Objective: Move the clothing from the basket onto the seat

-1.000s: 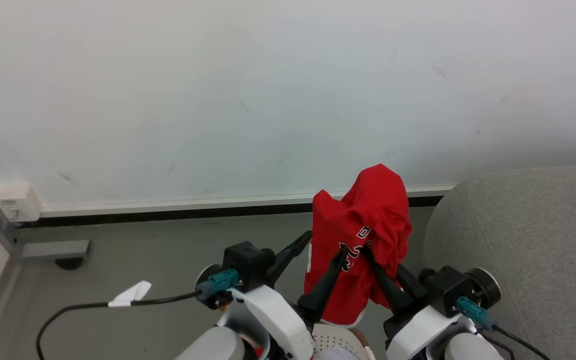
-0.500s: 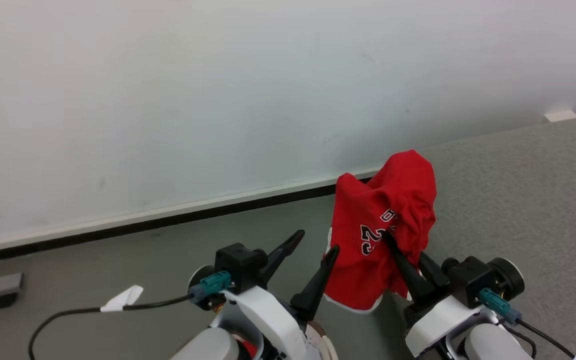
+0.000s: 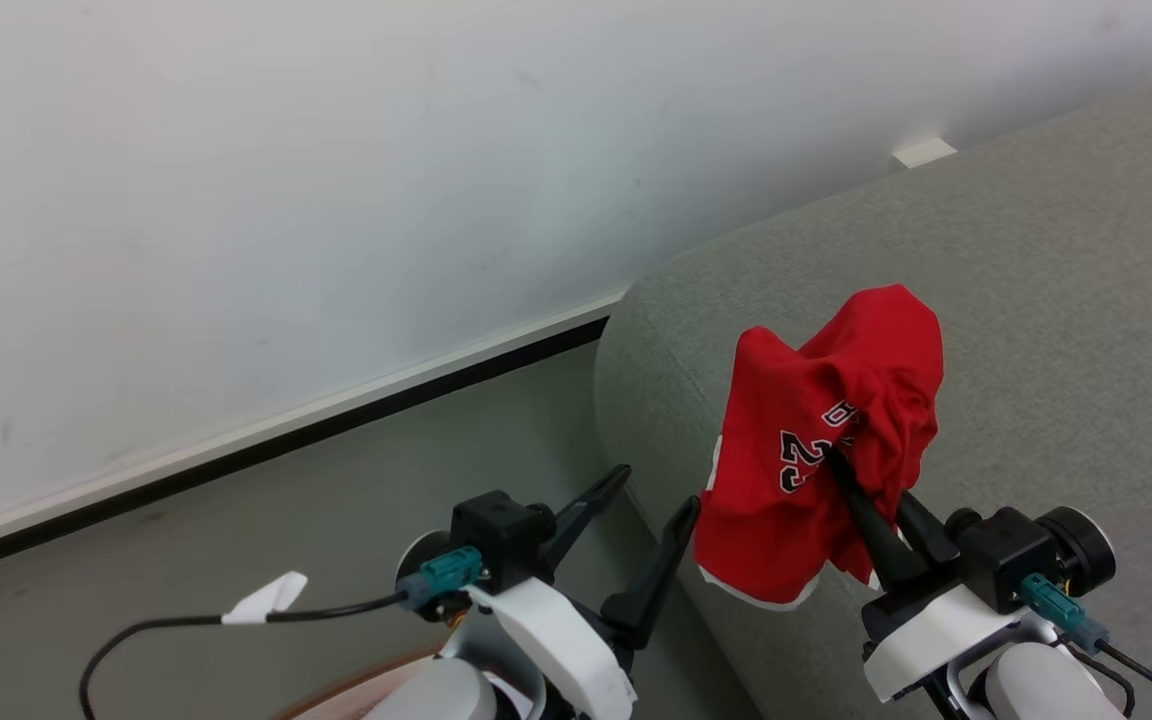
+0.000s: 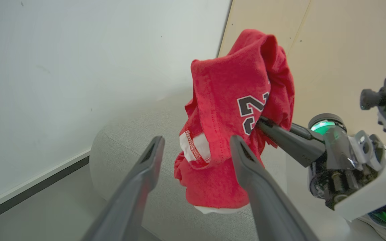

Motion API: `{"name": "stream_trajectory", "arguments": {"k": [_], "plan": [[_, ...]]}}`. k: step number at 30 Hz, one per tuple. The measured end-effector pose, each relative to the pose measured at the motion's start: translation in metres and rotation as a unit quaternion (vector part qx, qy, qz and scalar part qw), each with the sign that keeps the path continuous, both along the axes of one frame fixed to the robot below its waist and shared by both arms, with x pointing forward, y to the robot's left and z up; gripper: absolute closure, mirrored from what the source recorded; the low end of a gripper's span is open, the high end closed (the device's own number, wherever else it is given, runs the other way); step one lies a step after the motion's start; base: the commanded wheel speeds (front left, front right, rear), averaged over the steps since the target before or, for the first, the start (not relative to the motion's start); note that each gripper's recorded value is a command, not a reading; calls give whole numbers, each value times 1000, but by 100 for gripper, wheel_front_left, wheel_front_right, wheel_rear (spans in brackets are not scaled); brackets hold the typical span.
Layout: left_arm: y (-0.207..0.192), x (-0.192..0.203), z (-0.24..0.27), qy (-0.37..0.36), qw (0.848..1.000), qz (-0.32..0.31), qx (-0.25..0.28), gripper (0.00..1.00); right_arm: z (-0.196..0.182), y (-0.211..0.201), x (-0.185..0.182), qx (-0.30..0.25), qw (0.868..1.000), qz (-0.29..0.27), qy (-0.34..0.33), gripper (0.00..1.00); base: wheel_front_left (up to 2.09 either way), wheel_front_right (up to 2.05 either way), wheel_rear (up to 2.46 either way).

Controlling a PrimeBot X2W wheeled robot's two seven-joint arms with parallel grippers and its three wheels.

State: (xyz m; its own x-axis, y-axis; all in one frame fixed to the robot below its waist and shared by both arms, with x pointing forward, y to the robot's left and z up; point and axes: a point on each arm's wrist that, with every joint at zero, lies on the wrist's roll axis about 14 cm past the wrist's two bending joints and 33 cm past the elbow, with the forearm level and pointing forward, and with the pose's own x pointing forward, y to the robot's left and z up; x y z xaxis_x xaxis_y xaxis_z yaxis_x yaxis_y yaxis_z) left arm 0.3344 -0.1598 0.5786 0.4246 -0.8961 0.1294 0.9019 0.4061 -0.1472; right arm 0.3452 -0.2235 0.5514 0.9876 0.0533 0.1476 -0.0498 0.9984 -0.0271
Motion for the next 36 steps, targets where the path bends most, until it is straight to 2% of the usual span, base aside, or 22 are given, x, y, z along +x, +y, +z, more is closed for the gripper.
{"name": "stream_trajectory", "arguments": {"k": [8, 14, 20, 28, 36], "plan": [[-15, -2, -8, 15, 1000, -27, -1, 0, -6, -20, -5, 3, 999, -32, 10, 100, 0, 0, 0], [-18, 8, -18, 19, 999, -39, 12, 0, -7, -39, 10, 0, 998, -54, 16, 100, 0, 0, 0], [-14, 44, -29, 14, 999, -36, 26, 0, 0, -64, 52, -15, 997, -80, 15, 100, 0, 0, 0], [-7, 102, -59, 20, 999, -22, 30, 0, 0, -106, 131, -43, 991, -123, 13, 100, 0, 0, 0], [15, 146, -117, 68, 997, 16, 28, 0, -33, -160, 195, -79, 979, -181, 46, 100, 0, 0, 0]]}}
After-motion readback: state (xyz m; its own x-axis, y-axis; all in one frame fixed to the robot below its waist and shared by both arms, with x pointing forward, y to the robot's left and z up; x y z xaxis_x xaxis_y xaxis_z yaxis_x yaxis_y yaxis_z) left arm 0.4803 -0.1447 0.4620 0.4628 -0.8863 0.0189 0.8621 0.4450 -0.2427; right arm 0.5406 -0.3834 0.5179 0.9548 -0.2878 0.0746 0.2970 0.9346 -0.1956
